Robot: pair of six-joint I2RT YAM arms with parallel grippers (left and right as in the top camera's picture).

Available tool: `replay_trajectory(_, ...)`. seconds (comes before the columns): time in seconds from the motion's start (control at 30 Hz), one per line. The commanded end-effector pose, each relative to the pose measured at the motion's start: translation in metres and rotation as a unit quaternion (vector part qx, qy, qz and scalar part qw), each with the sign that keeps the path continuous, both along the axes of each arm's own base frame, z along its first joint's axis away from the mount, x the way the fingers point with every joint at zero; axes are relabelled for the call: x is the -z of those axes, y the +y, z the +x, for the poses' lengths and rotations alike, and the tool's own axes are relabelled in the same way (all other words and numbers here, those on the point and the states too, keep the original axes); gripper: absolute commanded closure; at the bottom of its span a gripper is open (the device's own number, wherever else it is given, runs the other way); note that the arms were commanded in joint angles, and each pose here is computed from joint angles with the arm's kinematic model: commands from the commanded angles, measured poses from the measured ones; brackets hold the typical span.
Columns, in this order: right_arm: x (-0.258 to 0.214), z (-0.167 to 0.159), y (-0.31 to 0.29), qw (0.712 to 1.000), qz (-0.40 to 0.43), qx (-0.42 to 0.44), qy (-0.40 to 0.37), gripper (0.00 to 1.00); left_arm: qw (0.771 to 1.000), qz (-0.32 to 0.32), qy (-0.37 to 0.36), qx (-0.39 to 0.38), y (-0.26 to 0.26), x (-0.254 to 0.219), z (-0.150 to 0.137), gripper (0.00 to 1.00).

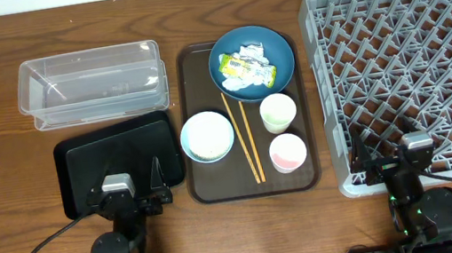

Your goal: Sort waste into correct bins and load items into the dishwasher rack

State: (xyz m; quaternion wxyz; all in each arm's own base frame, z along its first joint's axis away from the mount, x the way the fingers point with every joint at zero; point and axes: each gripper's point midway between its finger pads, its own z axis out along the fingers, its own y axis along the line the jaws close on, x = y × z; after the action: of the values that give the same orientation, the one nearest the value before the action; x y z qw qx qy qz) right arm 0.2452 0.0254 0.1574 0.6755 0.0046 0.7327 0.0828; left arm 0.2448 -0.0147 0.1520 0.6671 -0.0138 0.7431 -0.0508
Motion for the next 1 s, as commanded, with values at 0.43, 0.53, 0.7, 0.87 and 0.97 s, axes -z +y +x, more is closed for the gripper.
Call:
replay_trajectory(0.43, -0.045, -0.002, -0.004, 0.999, 0.042, 0.015, 0.002, 0.01, 0.993, -0.051, 0.108, -0.012, 0.001, -0.010, -0.010, 0.02)
replay_trajectory(0.53, -0.052, 0.004, -0.003, 0.999, 0.040, 0.016, 0.025, 0.01, 0.989, -0.050, 0.138, -0.008, -0.001, -0.019, -0.006, 0.02)
replay_trajectory(0.7, -0.066, 0.018, -0.002, 0.997, 0.035, 0.018, 0.074, 0.01, 0.981, -0.046, 0.187, -0.011, -0.002, -0.037, 0.010, 0.02)
replay_trajectory(0.87, -0.070, 0.026, 0.001, 0.988, 0.028, 0.015, 0.150, 0.01, 0.967, -0.048, 0.252, 0.001, -0.009, -0.046, 0.026, 0.03)
replay_trajectory(0.97, -0.071, 0.026, 0.001, 0.980, 0.020, 0.016, 0.197, 0.01, 0.949, -0.054, 0.308, 0.020, -0.018, -0.046, 0.028, 0.02)
